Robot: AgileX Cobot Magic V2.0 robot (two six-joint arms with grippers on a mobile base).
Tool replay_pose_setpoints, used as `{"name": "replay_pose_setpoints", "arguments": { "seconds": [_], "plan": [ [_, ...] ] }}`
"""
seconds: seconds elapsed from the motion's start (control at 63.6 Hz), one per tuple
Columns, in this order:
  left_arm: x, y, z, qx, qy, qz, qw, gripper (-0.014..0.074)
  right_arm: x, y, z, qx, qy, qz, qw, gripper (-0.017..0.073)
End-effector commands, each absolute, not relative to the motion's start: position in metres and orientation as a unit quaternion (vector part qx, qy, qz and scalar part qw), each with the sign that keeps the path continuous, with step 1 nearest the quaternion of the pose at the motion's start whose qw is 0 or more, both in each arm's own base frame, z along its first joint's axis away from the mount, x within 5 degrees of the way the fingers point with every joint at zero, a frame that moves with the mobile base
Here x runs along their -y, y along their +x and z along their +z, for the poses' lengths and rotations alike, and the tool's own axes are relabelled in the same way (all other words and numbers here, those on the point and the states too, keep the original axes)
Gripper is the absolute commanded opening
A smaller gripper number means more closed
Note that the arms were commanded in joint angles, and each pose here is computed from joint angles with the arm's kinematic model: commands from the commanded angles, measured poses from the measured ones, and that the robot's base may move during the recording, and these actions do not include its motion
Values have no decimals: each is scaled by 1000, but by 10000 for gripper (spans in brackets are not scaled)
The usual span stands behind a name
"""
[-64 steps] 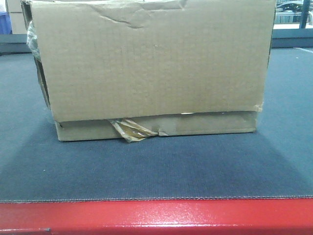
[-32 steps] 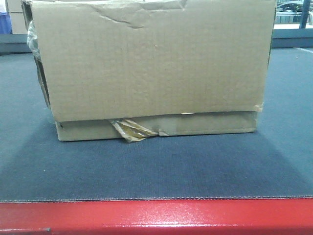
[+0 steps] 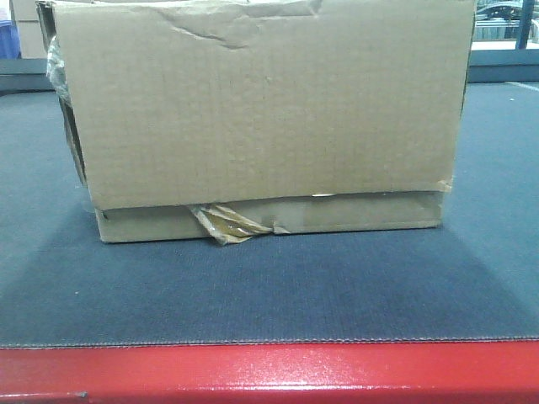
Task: Grab carton from right shelf to conveyor
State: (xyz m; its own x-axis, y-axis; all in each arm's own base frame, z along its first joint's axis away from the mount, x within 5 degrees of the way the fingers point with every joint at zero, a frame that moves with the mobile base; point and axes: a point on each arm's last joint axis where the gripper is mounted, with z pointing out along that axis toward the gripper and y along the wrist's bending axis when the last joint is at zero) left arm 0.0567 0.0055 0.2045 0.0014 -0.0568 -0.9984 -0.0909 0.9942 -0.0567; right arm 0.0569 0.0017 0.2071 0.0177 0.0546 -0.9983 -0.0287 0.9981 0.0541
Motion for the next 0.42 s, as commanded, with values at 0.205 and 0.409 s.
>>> {"name": "replay_pose_setpoints", "arguments": {
  "seconds": [0.205, 0.409],
  "plan": [
    [-6, 56, 207, -697, -54, 12, 715, 13, -1, 56, 210, -690, 9, 24, 723, -69],
    [-6, 56, 207, -697, -54, 12, 715, 13, -1, 56, 210, -690, 9, 24, 723, -69]
  ]
}}
